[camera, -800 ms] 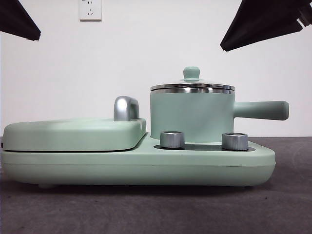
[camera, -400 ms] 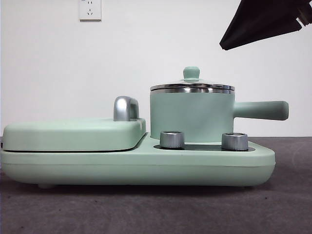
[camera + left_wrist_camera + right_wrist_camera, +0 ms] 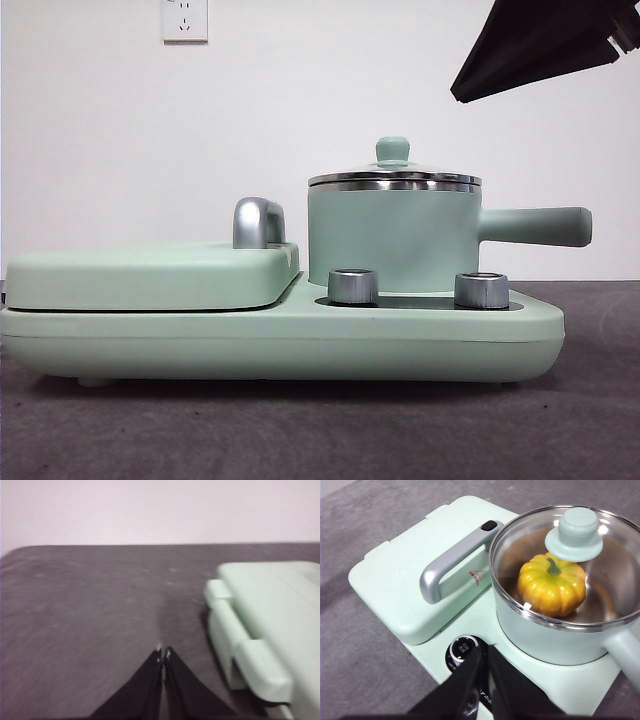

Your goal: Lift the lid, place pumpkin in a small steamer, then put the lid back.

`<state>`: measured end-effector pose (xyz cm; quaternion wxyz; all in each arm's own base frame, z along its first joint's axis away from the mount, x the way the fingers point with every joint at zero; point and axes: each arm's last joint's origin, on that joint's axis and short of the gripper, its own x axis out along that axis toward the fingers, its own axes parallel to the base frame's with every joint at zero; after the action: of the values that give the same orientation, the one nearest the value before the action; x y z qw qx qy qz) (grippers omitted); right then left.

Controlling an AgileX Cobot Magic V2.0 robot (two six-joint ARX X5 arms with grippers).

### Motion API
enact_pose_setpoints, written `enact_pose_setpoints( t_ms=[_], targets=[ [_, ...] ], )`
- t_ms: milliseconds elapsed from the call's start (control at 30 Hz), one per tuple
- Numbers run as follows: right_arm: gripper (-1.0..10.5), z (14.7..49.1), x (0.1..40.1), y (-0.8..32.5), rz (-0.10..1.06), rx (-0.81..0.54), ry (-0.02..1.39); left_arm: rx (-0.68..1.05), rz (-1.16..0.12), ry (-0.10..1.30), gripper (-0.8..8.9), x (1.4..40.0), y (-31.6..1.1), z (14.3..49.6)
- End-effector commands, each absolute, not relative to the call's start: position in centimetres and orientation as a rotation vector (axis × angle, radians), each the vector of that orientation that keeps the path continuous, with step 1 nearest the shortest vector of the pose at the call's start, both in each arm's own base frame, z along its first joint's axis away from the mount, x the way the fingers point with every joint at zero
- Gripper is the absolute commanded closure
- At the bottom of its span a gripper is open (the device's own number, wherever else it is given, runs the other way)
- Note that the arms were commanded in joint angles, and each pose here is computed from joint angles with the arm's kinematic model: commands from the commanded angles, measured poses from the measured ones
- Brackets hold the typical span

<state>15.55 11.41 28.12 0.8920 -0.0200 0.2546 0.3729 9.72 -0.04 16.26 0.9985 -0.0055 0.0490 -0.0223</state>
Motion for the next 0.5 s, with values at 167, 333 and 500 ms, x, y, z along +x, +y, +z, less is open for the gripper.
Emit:
enact_pose_setpoints(
  t_ms=[167,333,500],
  targets=[
    [9.2,28.42,15.55,11.63,0.785,-0.034,0.512,-0.044,-0.008,0.107,8.07,9.65,0.24,15.63],
    [9.2,28.46,15.57,11.63,0.784,-0.033,0.508,-0.062,-0.008,0.103,8.07,9.66,0.23,15.67],
    [9.2,28.54,15.6,11.66,0.786,-0.031,0.497,-0.062,-0.008,0.103,8.07,9.66,0.23,15.67]
  ],
)
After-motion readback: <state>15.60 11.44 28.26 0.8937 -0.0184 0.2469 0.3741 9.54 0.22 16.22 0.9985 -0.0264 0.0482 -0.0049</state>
